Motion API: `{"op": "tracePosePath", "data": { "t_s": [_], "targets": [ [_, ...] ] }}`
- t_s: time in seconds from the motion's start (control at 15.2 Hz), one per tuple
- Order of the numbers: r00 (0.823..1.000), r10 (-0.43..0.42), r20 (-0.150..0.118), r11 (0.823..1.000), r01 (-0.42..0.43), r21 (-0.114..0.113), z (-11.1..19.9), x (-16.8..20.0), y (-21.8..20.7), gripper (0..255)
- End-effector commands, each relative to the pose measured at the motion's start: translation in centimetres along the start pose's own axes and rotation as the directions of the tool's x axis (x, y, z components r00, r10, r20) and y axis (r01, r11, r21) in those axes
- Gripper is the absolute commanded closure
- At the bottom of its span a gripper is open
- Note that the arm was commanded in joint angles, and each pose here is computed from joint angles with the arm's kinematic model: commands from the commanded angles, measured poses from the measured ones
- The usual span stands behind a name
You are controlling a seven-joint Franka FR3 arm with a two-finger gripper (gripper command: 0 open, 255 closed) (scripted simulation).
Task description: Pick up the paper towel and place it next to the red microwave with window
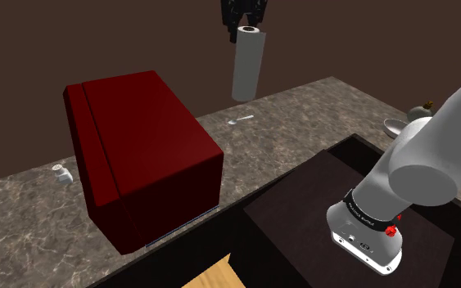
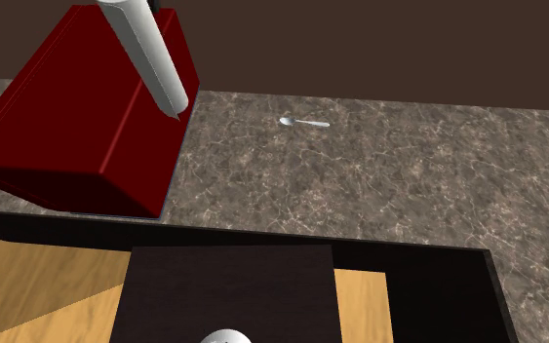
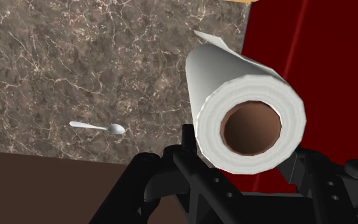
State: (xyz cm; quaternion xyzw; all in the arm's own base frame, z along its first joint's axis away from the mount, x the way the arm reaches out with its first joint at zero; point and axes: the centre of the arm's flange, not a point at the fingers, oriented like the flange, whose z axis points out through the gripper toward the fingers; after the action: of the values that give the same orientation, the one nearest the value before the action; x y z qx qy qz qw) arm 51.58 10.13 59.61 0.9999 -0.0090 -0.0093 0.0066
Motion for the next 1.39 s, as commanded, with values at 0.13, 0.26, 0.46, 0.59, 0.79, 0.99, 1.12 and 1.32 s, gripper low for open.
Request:
{"op": "tracePosePath", "data": {
  "t_s": [0.13,0.26,0.46,0.59,0.79,0.99,1.12,1.32],
  "targets": [
    [1.000,0.001,0.000,1.000,-0.001,0.000,-0.1,-0.8,-5.5,255],
    [1.000,0.001,0.000,1.000,-0.001,0.000,-0.1,-1.1,-7.8,255],
    [1.000,0.001,0.000,1.000,-0.001,0.000,1.4,-1.1,-7.8,255],
    [1.000,0.001,0.000,1.000,-0.001,0.000,2.5,-1.0,-7.9,255],
    [1.000,0.001,0.000,1.000,-0.001,0.000,4.1,-1.0,-7.9,255],
    [1.000,0.001,0.000,1.000,-0.001,0.000,5.7,-1.0,-7.9,255],
    [1.000,0.001,0.000,1.000,-0.001,0.000,6.7,-1.0,-7.9,255],
    [1.000,0.001,0.000,1.000,-0.001,0.000,8.3,-0.9,-7.9,255]
  ]
}}
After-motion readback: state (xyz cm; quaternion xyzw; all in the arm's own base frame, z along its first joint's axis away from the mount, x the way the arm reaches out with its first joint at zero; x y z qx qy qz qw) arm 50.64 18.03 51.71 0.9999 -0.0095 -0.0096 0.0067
